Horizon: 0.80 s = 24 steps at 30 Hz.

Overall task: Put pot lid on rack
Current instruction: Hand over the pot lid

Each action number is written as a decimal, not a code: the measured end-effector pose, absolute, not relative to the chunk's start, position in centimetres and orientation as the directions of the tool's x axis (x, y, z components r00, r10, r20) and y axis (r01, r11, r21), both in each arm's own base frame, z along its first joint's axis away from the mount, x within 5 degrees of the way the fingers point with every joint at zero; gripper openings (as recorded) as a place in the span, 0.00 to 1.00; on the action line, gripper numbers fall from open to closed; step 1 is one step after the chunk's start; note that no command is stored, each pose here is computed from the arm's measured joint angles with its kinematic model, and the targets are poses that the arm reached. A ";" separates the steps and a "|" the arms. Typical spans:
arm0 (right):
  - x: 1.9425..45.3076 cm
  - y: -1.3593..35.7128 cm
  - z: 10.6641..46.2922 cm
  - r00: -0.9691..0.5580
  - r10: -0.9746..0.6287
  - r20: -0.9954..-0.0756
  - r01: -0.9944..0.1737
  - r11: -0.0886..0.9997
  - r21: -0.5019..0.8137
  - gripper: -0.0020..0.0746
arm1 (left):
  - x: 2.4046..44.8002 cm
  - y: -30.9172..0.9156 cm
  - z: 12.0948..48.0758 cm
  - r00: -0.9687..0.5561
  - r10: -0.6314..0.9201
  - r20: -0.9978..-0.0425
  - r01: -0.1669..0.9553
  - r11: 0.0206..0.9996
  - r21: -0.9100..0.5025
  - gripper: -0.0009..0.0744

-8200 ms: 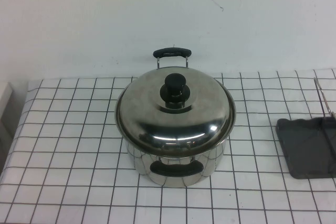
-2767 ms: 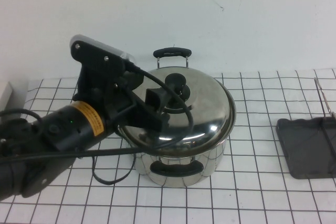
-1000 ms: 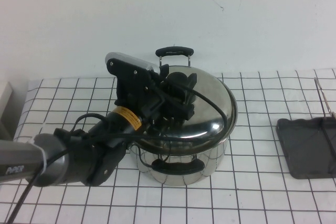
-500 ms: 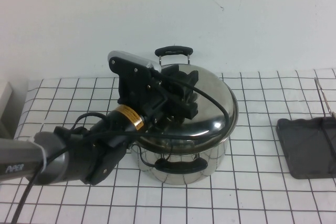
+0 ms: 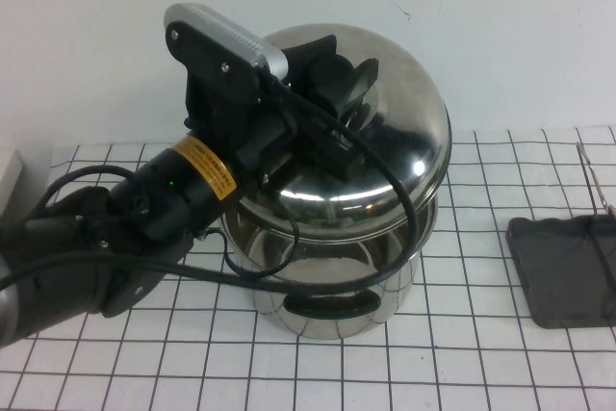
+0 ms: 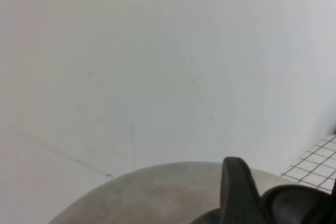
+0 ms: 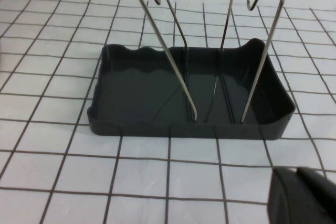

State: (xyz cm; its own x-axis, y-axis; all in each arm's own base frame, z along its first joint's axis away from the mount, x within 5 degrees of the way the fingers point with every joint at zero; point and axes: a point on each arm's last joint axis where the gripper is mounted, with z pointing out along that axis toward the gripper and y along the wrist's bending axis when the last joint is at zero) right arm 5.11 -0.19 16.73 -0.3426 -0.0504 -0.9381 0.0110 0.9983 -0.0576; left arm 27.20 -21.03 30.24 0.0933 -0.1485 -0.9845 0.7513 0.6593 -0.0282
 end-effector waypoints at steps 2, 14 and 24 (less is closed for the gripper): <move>5.1 -0.2 16.7 -0.343 -0.050 -0.938 0.011 0.998 -0.058 0.02 | 26.5 -21.0 31.1 0.119 -0.143 -0.983 0.774 0.634 0.002 0.43; 5.1 -0.2 16.7 -0.343 -0.050 -0.938 0.011 0.998 -0.058 0.02 | 24.7 -21.4 31.7 -0.151 -0.226 -0.962 0.851 0.466 -0.243 0.43; 5.1 -0.3 16.7 -0.344 -0.093 -0.934 0.009 0.995 -0.102 0.02 | 24.9 -21.3 31.6 -0.488 -0.406 -0.773 0.703 0.342 -0.623 0.43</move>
